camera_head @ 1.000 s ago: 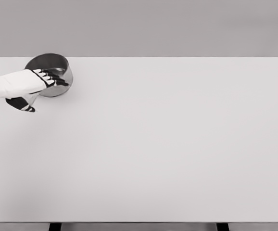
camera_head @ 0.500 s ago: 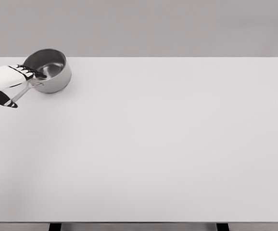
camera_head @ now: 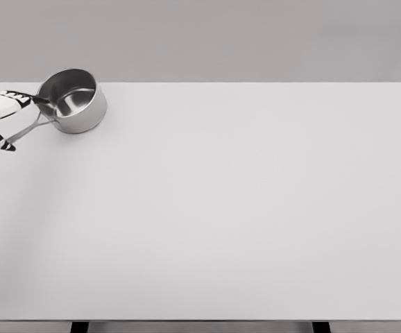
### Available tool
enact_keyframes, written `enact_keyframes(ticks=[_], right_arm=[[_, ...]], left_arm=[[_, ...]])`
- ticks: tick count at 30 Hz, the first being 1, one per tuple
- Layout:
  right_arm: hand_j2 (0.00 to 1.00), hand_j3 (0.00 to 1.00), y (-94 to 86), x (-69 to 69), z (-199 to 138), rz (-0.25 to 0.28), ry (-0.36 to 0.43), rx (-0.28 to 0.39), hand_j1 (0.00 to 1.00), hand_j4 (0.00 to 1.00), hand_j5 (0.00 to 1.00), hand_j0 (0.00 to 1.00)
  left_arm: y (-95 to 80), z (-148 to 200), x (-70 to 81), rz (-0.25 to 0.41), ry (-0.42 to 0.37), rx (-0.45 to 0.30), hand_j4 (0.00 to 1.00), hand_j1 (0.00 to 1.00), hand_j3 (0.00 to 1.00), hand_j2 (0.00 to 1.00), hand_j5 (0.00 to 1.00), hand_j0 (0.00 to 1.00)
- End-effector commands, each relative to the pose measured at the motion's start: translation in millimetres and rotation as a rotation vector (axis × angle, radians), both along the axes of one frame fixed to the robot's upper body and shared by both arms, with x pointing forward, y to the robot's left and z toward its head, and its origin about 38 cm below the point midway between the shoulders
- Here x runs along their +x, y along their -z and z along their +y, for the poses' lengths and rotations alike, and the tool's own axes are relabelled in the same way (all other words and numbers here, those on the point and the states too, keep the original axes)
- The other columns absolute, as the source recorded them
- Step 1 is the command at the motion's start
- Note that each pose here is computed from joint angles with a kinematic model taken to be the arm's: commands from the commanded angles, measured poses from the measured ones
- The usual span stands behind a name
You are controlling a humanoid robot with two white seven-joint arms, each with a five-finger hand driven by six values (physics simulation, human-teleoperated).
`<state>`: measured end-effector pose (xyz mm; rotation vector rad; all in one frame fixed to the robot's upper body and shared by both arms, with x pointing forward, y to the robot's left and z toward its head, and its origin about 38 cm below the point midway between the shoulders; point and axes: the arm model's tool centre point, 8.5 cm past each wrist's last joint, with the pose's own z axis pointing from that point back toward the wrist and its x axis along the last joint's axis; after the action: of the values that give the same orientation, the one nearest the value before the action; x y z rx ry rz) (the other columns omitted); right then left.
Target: Rotate pot handle
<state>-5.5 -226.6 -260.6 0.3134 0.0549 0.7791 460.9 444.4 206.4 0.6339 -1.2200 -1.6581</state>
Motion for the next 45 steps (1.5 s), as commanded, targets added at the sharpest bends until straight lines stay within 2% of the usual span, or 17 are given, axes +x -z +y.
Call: enact_keyframes(ticks=[1,3,7,11,13,18,22,24,26,35,42,45], right_arm=[[1.0,1.0,0.0,0.1,0,-0.001,0.0,0.001,1.0,1.0,1.0,1.0],[1.0,1.0,0.0,-0.3,0,0.0,0.0,0.0,1.0,1.0,1.0,1.0],[1.0,1.0,-0.1,-0.5,0,0.002,0.0,0.0,1.0,1.0,1.0,1.0],[1.0,1.0,0.0,0.0,0,0.0,0.0,0.0,1.0,1.0,1.0,1.0],[1.0,1.0,0.0,0.0,0,0.0,0.0,0.0,1.0,1.0,1.0,1.0],[1.0,1.0,0.0,-0.1,0,0.001,0.0,0.001,1.0,1.0,1.0,1.0],[1.0,1.0,0.0,0.0,0,0.0,0.0,0.0,1.0,1.0,1.0,1.0],[1.0,1.0,0.0,-0.4,0,0.001,0.0,-0.001,1.0,1.0,1.0,1.0],[1.0,1.0,0.0,0.0,0,0.0,0.0,0.0,1.0,1.0,1.0,1.0],[1.0,1.0,0.0,0.0,0,0.0,0.0,0.0,1.0,1.0,1.0,1.0],[1.0,1.0,0.0,0.0,0,0.0,0.0,0.0,1.0,1.0,1.0,1.0],[1.0,1.0,0.0,0.1,0,-0.001,0.0,0.001,1.0,1.0,1.0,1.0]], left_arm=[[1.2,6,1.6,-0.001,-0.029,-0.019,1.0,1.0,1.0,1.0,1.0,1.0],[3.5,4,3.4,0.003,-0.04,-0.025,1.0,1.0,1.0,1.0,1.0,1.0],[15.9,0,12.0,0.026,-0.128,-0.053,1.0,1.0,1.0,1.0,1.0,1.0],[22.8,3,18.5,0.041,-0.175,-0.073,1.0,1.0,1.0,1.0,1.0,1.0],[22.7,4,19.2,0.042,-0.181,-0.073,1.0,1.0,1.0,1.0,1.0,1.0],[17.1,10,29.2,0.04,-0.252,-0.082,1.0,1.0,1.0,1.0,1.0,1.0],[16.2,8,30.8,0.039,-0.248,-0.087,1.0,1.0,1.0,1.0,1.0,1.0],[13.2,0,32.4,0.031,-0.217,-0.098,1.0,1.0,1.0,1.0,1.0,1.0],[5.2,-22,43.5,0.009,-0.169,-0.127,1.0,1.0,1.0,1.0,1.0,1.0],[3.5,-33,53.2,0.001,-0.181,-0.144,1.0,1.0,1.0,1.0,1.0,1.0],[9.7,-26,59.3,0.029,-0.315,-0.149,1.0,1.0,1.0,1.0,1.0,1.0],[13.1,-27,63.7,0.038,-0.378,-0.119,1.0,1.0,1.0,1.0,1.0,1.0]])
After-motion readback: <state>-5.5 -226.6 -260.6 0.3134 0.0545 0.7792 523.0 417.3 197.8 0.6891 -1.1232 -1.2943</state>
